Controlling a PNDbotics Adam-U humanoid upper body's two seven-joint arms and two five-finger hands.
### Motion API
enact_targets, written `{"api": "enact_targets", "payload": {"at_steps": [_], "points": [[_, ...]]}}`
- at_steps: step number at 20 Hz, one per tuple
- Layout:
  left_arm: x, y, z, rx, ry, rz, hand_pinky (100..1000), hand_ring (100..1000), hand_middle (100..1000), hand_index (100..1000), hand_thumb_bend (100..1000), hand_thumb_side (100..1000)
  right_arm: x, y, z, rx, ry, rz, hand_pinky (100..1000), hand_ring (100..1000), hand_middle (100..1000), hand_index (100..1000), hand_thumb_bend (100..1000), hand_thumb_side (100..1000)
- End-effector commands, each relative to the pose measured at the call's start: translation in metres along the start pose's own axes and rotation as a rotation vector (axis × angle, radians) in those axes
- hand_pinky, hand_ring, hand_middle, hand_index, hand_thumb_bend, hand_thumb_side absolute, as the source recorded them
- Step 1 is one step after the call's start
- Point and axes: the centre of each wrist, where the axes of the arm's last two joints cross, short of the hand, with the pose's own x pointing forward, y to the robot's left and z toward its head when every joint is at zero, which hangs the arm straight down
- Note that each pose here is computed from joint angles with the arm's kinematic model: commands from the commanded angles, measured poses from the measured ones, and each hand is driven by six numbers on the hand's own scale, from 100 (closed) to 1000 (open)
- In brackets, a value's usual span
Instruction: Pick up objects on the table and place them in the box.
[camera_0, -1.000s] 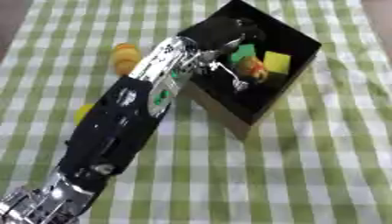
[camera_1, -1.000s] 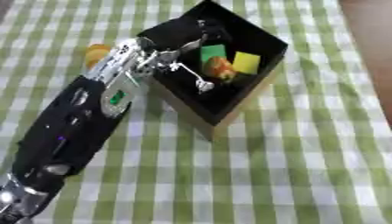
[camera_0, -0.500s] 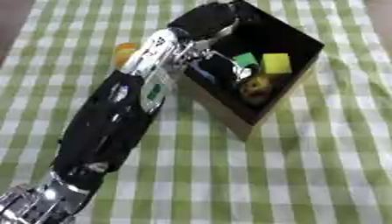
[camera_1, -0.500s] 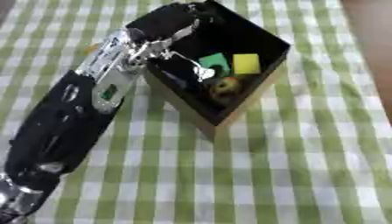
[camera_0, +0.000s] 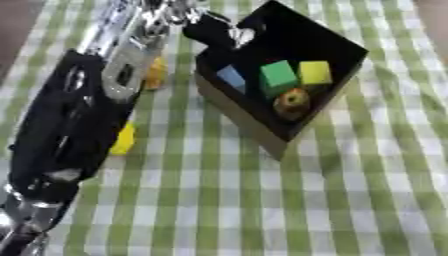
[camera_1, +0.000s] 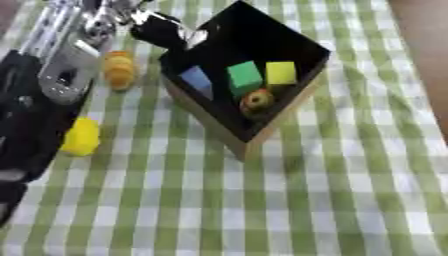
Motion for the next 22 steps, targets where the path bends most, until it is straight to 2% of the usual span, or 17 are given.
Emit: {"api": "enact_targets", "payload": {"at_steps": [1,5,10,16,22], "points": [[-0.028,0.025,0.022,0.036,0.076,-0.051,839,818,817,887,381,449,0.007,-0.009,-0.004,0.013,-0.017,0.046,850,836,660,852,100,546],[-0.055,0.025,0.044,0.002,0.158,-0.055,844,823,816,897,394,460,0.006,-0.011,0.000,0.018,-0.002,0.061,851,837,658,852,100,544],[-0.075,0.021,0.058,-0.037,0.205,-0.048,840,822,813,893,409,434,0.006,-0.012,0.002,0.021,0.004,0.070,851,838,656,852,100,543],[-0.091,0.005,0.066,-0.113,0.237,-0.001,836,821,811,883,428,438,0.006,-0.012,0.003,0.022,0.009,0.076,852,839,655,852,100,543],[-0.113,-0.022,0.072,-0.238,0.283,0.091,833,824,811,878,482,462,0.005,-0.012,0.004,0.024,0.017,0.075,853,841,653,851,100,542]]}}
